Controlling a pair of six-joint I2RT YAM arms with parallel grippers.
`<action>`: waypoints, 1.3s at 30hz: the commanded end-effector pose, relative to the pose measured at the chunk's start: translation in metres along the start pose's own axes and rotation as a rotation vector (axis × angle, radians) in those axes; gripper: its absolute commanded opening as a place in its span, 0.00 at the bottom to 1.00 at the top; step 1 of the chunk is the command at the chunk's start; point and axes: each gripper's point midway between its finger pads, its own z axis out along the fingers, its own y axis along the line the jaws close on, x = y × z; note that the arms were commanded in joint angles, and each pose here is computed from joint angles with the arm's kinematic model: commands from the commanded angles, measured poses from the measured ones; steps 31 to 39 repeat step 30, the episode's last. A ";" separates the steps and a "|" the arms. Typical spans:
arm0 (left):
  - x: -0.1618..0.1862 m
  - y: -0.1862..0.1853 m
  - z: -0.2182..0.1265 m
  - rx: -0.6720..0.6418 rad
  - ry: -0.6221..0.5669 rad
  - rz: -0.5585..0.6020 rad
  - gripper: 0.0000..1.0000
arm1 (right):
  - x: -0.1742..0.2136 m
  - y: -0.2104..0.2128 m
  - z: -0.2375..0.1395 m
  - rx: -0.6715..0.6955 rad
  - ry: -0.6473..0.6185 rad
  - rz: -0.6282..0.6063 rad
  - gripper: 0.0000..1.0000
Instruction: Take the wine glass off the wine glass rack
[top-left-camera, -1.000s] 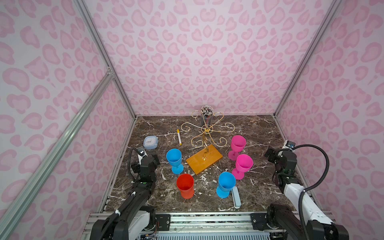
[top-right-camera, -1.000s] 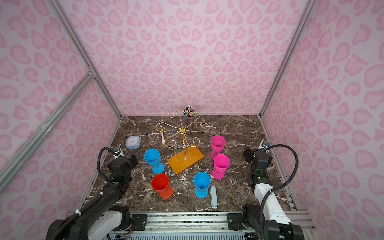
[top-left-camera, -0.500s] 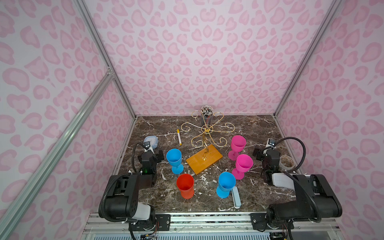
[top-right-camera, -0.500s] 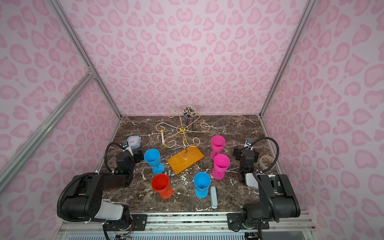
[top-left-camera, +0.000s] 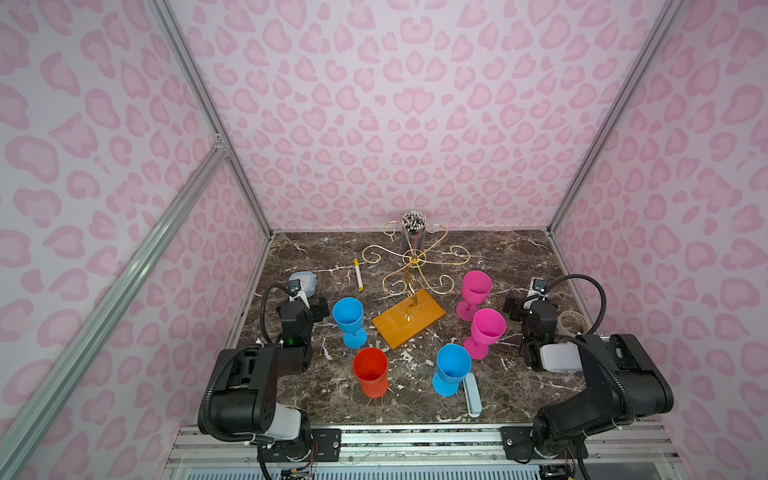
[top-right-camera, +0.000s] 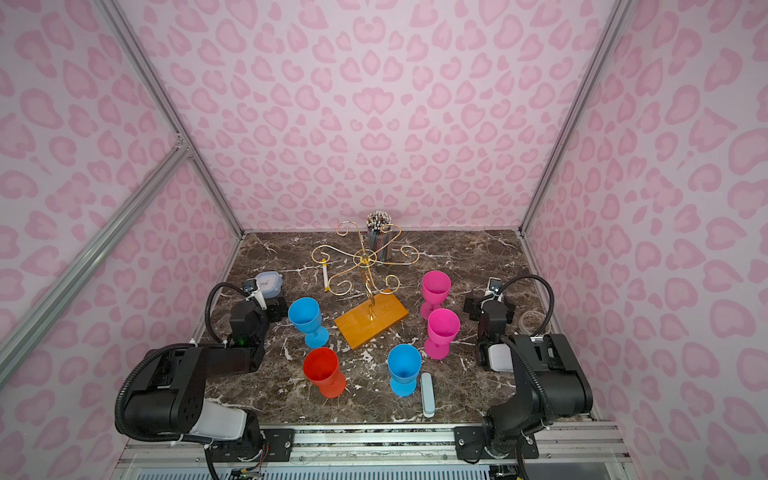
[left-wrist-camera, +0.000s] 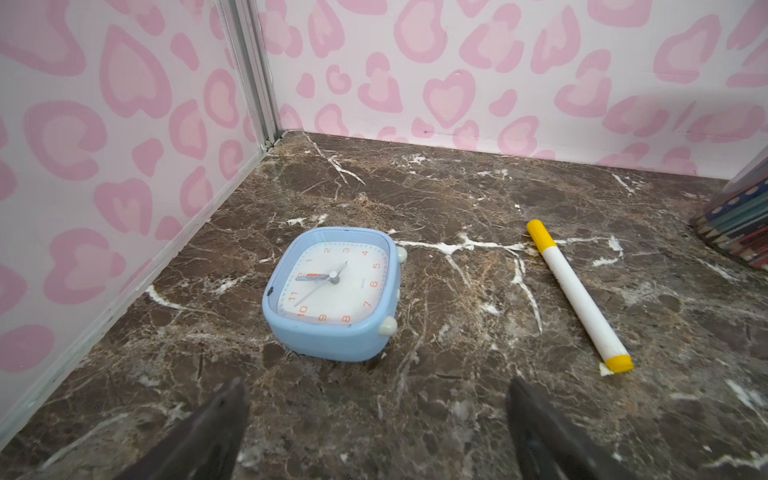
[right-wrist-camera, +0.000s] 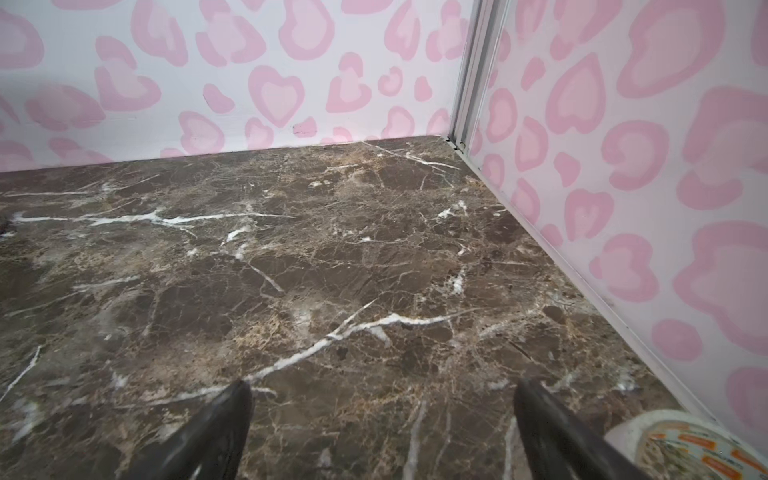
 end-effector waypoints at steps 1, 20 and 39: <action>-0.015 -0.001 -0.001 0.004 -0.061 0.005 0.98 | -0.003 -0.001 0.000 0.007 -0.014 -0.007 1.00; -0.014 -0.001 0.000 0.006 -0.055 0.004 0.98 | -0.001 0.002 0.001 0.010 0.003 -0.026 1.00; -0.015 -0.001 -0.001 0.016 -0.058 -0.001 0.98 | -0.002 0.002 0.001 0.010 0.002 -0.026 1.00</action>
